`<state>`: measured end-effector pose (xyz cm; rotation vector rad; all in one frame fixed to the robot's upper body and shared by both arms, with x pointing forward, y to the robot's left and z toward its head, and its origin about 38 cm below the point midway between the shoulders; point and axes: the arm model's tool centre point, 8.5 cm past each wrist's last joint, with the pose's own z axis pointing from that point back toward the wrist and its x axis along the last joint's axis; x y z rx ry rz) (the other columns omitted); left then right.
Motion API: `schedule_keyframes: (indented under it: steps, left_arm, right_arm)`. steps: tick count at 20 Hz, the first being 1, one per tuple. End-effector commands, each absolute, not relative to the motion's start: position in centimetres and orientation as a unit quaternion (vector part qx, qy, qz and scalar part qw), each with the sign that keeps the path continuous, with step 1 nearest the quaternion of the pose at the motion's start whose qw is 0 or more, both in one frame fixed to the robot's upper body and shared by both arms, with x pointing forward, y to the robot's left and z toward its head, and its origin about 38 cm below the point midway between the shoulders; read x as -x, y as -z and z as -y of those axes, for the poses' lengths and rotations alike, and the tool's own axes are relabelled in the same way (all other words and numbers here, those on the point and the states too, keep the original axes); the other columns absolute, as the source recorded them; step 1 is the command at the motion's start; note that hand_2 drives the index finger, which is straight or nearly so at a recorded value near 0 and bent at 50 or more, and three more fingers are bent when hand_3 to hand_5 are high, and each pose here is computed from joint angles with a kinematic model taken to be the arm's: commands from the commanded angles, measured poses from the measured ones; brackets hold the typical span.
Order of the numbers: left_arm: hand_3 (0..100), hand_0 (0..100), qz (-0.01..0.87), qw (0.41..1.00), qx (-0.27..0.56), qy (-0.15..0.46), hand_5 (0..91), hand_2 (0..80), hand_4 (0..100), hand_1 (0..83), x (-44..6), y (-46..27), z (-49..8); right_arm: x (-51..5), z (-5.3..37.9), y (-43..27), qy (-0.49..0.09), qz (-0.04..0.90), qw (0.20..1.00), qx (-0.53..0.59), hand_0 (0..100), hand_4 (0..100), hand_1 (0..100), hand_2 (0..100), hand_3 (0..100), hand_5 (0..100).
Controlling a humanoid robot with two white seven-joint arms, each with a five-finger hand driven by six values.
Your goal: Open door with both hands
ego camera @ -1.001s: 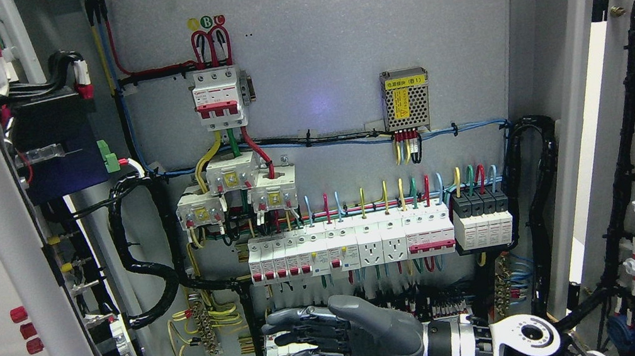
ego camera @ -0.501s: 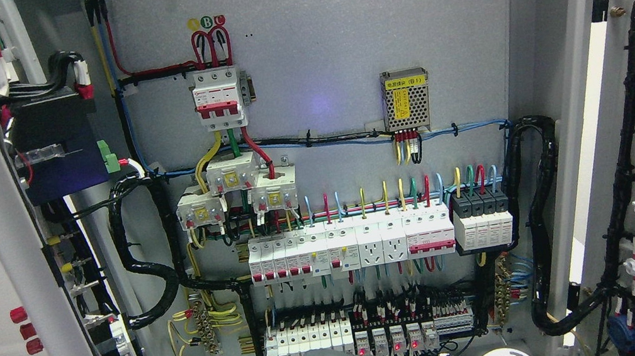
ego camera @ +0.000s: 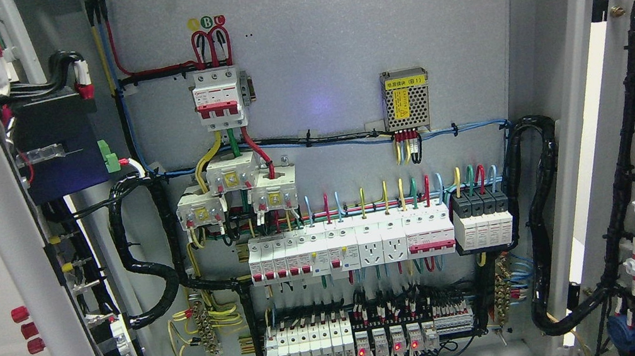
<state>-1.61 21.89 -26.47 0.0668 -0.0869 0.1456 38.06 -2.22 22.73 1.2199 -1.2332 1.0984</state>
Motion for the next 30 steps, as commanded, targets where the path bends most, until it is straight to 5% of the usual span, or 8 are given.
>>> schedule_keyframes:
  steps: [1, 30]
  left_arm:
    - [0, 0, 0.044, 0.997, -0.031, -0.056, 0.0, 0.0, 0, 0.0, 1.6, 26.5, -21.8]
    - [0, 0, 0.172, 0.985, -0.02, 0.008, 0.0, 0.0, 0, 0.0, 0.9, 25.0, -23.0]
  right_arm:
    - [-36.1, -0.8, -23.0, -0.463, 0.502, 0.494, -0.539, 19, 0, 0, 0, 0, 0]
    - [-33.2, -7.3, -24.8, -0.459, 0.485, 0.458, -0.587, 19, 0, 0, 0, 0, 0]
